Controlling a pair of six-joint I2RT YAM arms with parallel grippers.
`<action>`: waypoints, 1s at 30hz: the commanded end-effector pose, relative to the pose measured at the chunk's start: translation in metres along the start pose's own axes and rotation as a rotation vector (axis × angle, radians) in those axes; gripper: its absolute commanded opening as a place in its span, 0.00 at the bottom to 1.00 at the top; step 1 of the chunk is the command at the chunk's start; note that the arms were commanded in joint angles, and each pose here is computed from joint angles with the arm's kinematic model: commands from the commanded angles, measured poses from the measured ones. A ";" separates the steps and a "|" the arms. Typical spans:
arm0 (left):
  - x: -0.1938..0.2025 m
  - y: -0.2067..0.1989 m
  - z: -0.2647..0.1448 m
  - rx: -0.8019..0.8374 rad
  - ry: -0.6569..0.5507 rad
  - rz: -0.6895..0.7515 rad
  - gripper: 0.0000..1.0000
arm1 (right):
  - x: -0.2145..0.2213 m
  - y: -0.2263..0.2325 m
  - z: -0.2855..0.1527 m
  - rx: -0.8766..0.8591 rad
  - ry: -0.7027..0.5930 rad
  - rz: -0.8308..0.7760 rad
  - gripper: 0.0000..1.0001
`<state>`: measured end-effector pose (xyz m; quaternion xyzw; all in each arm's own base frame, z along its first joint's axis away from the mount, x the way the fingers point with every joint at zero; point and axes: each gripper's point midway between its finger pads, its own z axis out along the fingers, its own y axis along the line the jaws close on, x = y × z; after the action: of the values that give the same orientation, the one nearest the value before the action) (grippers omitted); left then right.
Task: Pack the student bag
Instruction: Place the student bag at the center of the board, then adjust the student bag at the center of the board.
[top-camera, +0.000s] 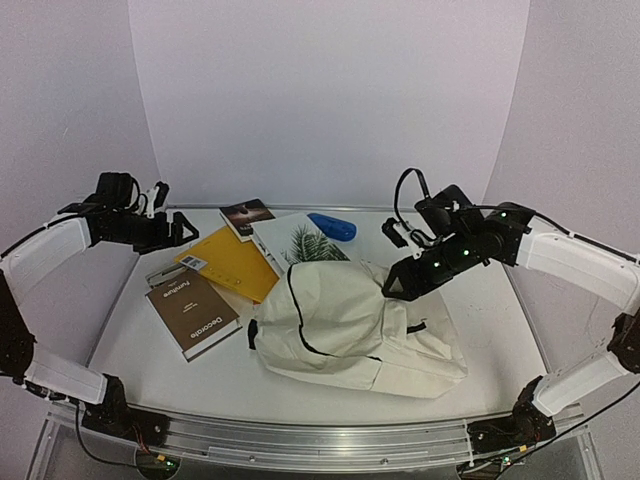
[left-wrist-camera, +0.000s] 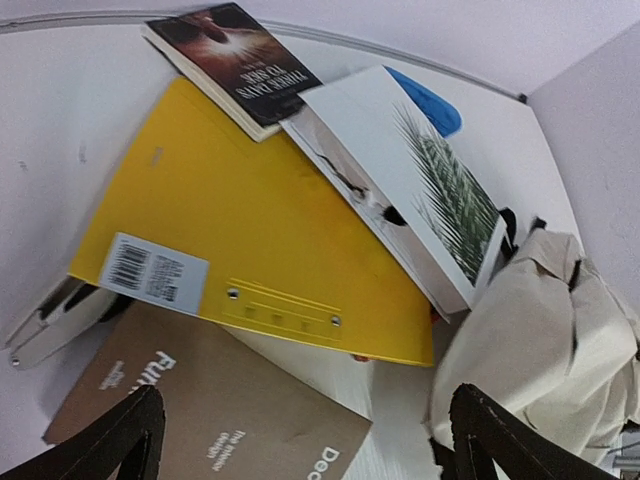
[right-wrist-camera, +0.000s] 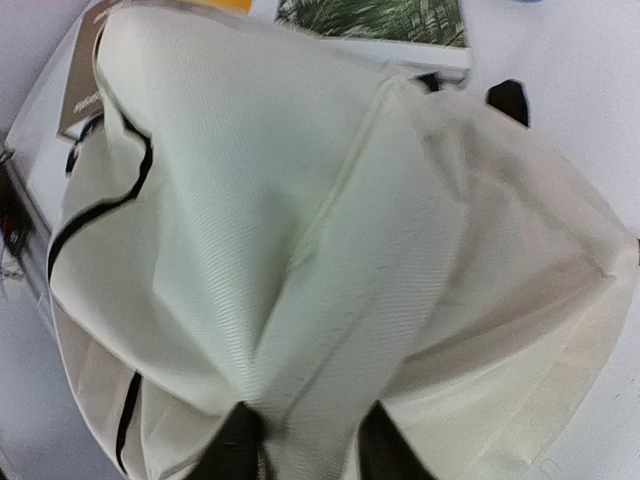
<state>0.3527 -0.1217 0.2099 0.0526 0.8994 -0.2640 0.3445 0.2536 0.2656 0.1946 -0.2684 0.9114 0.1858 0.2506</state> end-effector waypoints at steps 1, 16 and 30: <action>-0.018 -0.053 0.016 0.127 -0.050 -0.034 1.00 | -0.060 -0.019 -0.037 0.104 -0.341 0.138 0.96; 0.045 -0.195 0.135 0.420 0.132 0.024 1.00 | 0.000 -0.143 -0.004 0.304 -0.262 0.643 0.98; 0.108 -0.219 0.155 0.486 0.308 0.078 0.98 | 0.050 -0.148 0.064 0.238 -0.132 0.705 0.53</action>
<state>0.3183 -0.3760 0.1251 0.1684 0.8727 -0.4118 0.2009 0.3123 0.1474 0.0889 0.1099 0.9520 0.1435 0.2468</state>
